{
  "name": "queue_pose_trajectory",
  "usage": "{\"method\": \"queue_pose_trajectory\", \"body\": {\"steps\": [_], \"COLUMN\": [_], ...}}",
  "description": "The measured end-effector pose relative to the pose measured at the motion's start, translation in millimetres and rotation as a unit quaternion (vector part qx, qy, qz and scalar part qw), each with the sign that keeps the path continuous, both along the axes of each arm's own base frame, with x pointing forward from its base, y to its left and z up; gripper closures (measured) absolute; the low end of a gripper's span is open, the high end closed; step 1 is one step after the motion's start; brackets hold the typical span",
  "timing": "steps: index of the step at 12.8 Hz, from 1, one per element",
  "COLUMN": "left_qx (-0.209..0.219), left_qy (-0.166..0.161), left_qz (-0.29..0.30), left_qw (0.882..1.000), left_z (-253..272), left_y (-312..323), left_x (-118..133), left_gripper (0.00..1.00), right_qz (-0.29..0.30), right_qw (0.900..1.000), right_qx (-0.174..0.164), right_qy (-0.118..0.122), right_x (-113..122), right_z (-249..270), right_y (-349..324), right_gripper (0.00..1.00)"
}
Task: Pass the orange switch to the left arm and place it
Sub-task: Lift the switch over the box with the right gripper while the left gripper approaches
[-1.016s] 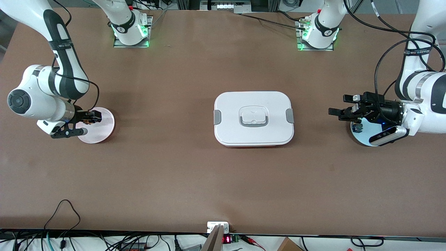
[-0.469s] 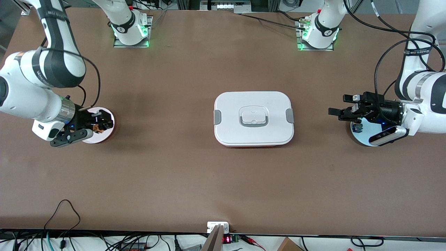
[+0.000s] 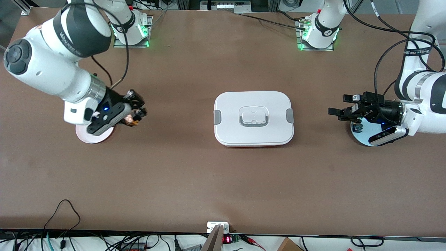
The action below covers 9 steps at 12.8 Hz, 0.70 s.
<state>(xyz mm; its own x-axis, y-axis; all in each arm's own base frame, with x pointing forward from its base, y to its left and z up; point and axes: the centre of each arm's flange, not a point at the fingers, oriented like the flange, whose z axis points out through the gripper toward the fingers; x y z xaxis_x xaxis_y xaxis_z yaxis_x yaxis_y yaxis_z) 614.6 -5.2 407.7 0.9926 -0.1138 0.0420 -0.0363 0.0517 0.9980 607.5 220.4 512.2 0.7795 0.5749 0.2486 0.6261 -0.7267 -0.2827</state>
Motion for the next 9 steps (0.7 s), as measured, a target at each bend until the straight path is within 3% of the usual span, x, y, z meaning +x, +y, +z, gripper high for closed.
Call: {"method": "queue_pose_trajectory", "body": {"steps": [2,4,6,9], "left_qx": [0.000,0.009,0.024,0.043], "left_qy": [0.000,0.022,0.055,0.087], "left_qz": [-0.009,-0.014,-0.012,-0.003], "left_qw": [1.000,1.000,0.998,0.995], "left_z": [0,0,7,14], "left_y": [-12,-35,-57,-89], "left_x": [0,3,6,9], "left_gripper": [0.00,0.00,0.00,0.00], "right_qz": [0.074,0.128,0.149,0.165], "right_qw": [0.994,0.981,0.970,0.943], "right_qx": [0.072,0.118,0.174,0.276], "right_qy": [-0.046,-0.092,-0.086,-0.091], "right_x": [-8,-20,-40,-71], "right_z": [13,19,23,32], "right_y": [40,84,125,184], "right_gripper": [0.27,0.27,0.27,0.27]}}
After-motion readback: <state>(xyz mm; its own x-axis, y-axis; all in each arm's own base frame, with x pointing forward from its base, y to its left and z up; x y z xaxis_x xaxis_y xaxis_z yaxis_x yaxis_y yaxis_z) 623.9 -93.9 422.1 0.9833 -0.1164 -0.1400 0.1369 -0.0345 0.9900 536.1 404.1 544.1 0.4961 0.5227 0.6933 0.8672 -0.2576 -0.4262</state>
